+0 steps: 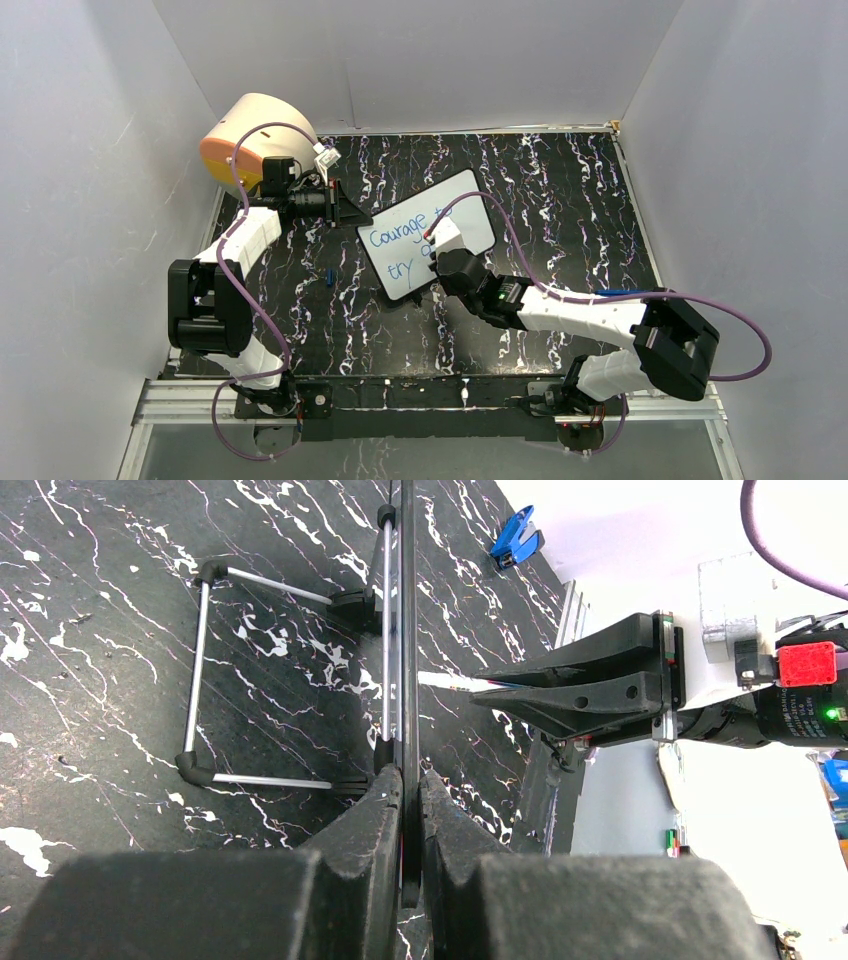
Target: Write a sentence on the whiteboard
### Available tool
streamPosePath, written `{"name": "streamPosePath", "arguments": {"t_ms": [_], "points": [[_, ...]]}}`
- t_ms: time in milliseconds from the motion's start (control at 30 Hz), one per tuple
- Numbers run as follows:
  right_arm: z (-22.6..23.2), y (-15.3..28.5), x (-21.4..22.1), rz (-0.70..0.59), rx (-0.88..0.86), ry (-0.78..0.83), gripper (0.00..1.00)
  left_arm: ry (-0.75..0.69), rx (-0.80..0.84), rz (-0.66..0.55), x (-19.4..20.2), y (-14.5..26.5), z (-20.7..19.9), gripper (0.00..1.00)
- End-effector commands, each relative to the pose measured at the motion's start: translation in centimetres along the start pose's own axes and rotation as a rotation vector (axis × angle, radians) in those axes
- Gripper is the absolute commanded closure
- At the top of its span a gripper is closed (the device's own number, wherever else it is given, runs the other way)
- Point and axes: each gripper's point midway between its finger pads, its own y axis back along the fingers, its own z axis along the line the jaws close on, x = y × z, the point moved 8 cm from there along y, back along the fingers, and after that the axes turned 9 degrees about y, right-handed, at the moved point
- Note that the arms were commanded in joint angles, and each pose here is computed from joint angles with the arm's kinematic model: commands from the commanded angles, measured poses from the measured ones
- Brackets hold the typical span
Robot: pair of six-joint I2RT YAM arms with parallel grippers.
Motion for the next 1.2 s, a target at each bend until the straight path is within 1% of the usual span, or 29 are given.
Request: {"name": "streamPosePath", "arguments": {"t_ms": [0, 367, 1167], "points": [[-0.8, 0.5, -1.6, -0.054, 0.05, -0.047, 1.0, 0.048, -0.109, 0.032, 1.4, -0.5, 2.0, 1.0], [-1.6, 1.6, -2.9, -0.124, 0.062, -0.076, 1.0, 0.044, -0.119, 0.032, 1.3, -0.4, 2.0, 1.0], [-1.7, 0.6, -3.0, -0.107, 0.077, -0.085, 1.0, 0.047, -0.114, 0.037, 1.3, -0.4, 2.0, 1.0]]}}
